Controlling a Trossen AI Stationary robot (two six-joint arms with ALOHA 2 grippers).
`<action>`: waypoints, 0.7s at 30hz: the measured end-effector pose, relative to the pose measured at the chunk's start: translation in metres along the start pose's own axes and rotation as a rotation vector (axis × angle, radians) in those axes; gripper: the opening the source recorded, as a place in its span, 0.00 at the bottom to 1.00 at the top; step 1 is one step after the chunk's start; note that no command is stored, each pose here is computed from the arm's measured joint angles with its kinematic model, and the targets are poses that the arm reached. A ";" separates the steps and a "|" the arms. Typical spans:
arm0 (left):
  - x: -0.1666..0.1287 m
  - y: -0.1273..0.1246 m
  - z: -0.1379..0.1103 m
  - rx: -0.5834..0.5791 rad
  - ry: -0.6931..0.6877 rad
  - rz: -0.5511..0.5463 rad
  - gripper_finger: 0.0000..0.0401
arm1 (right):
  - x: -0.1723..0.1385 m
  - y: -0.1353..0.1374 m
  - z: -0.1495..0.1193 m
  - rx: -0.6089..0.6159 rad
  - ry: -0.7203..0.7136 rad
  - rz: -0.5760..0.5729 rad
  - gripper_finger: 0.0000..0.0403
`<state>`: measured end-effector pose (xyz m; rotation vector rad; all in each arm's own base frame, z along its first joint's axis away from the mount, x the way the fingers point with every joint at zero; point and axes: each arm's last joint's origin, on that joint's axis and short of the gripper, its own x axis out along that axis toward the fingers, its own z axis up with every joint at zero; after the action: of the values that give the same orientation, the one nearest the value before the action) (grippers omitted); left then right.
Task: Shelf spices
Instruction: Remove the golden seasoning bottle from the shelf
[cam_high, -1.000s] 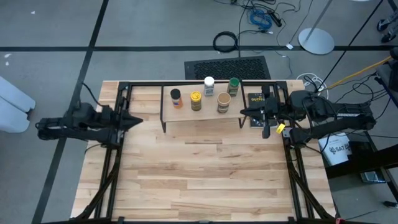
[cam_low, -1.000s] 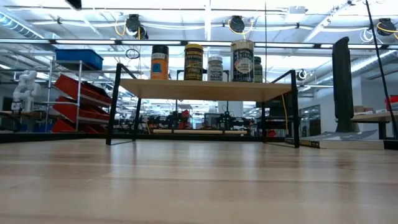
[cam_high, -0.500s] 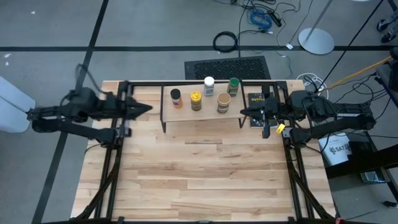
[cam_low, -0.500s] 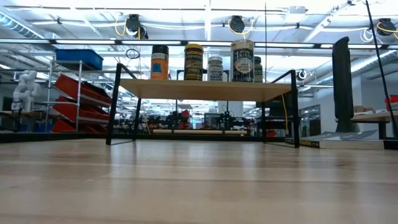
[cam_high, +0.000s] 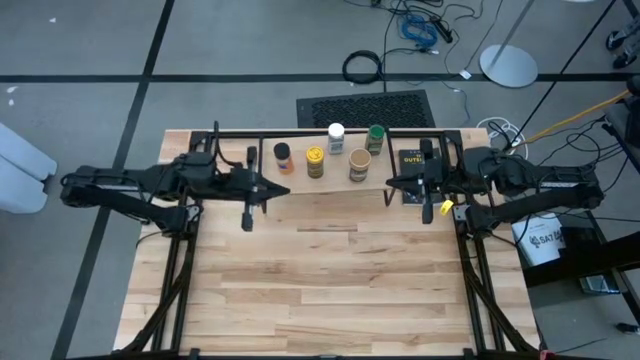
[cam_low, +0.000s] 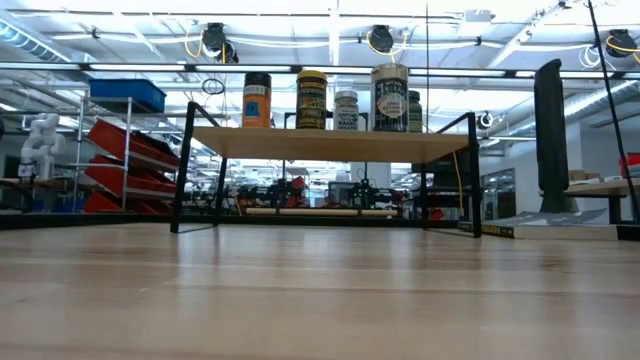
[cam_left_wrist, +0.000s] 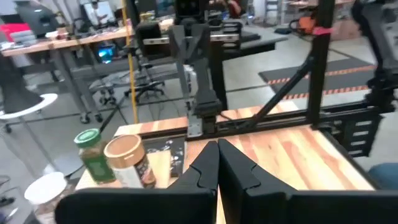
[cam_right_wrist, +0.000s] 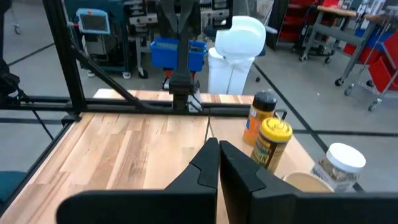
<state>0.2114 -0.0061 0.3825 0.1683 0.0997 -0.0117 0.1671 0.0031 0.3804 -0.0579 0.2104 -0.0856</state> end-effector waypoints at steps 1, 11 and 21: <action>0.001 0.000 0.000 -0.002 0.002 0.008 0.01 | 0.000 0.000 -0.001 0.000 0.014 0.000 0.00; -0.001 0.009 0.004 -0.004 0.016 0.153 0.16 | 0.005 -0.002 -0.008 -0.012 0.081 -0.086 0.00; -0.005 0.016 0.013 0.141 -0.028 0.238 0.20 | 0.011 -0.018 -0.005 0.015 0.055 -0.218 0.14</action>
<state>0.2076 0.0075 0.3988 0.3196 0.0507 0.2161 0.1754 -0.0158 0.3745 -0.0631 0.2578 -0.3062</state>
